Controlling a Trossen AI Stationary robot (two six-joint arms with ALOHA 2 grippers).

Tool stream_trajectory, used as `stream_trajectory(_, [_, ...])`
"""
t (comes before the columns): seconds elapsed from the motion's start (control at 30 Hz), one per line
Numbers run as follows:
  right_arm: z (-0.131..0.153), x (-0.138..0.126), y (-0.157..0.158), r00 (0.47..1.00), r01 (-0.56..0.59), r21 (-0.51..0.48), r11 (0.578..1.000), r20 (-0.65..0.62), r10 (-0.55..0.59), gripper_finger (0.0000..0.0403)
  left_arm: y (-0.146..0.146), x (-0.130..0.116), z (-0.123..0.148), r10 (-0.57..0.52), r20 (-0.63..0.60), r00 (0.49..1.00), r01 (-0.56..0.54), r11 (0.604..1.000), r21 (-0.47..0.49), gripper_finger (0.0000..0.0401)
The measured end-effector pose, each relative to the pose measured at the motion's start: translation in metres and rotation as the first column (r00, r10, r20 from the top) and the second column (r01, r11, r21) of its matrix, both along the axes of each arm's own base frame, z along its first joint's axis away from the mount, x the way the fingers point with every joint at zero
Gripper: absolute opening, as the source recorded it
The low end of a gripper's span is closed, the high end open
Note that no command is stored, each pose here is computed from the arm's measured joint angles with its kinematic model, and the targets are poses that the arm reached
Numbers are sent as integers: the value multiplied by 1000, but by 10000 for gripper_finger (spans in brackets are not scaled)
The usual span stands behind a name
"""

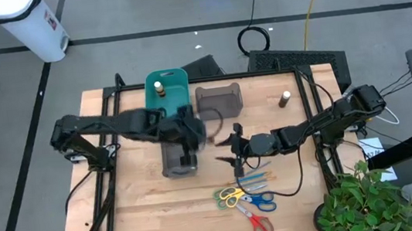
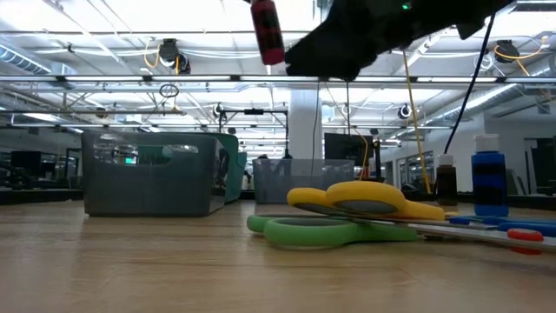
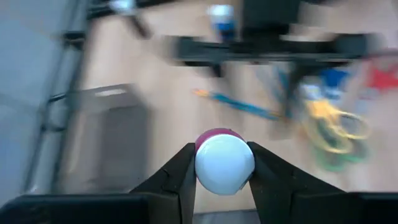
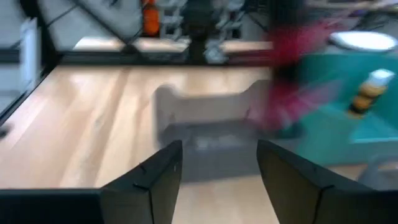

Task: Pick & Place Paint Supplies
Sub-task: Put the pink paint bottle into the blue bin

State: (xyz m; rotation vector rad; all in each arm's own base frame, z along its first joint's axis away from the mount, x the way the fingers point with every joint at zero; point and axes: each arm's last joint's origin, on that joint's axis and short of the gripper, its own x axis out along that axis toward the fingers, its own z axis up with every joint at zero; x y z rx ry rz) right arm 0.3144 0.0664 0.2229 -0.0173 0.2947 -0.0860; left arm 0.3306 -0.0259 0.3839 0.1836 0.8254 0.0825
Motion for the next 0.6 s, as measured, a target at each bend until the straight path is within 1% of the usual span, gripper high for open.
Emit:
stream_trajectory(0.1, [1,-1,2,1000,-22,5,1000,-4,22,216,16,-13,16,80,16,997,-81,996,40,121])
stream_trajectory(0.23, [3,-4,1,1000,-6,-1,1000,-7,6,223,41,-40,32,169,18,985,-170,985,23,121])
stream_trajectory(0.37, [5,-4,3,1000,-20,3,1000,-2,20,220,71,-67,38,322,26,946,-322,947,3,121])
stream_trajectory(0.5, [7,-5,2,1000,-11,2,1000,5,11,218,94,-87,28,425,4,905,-425,905,-20,121])
stream_trajectory(0.6, [6,-5,2,1000,-14,2,1000,4,14,219,112,-98,5,481,-65,875,-483,875,-35,121])
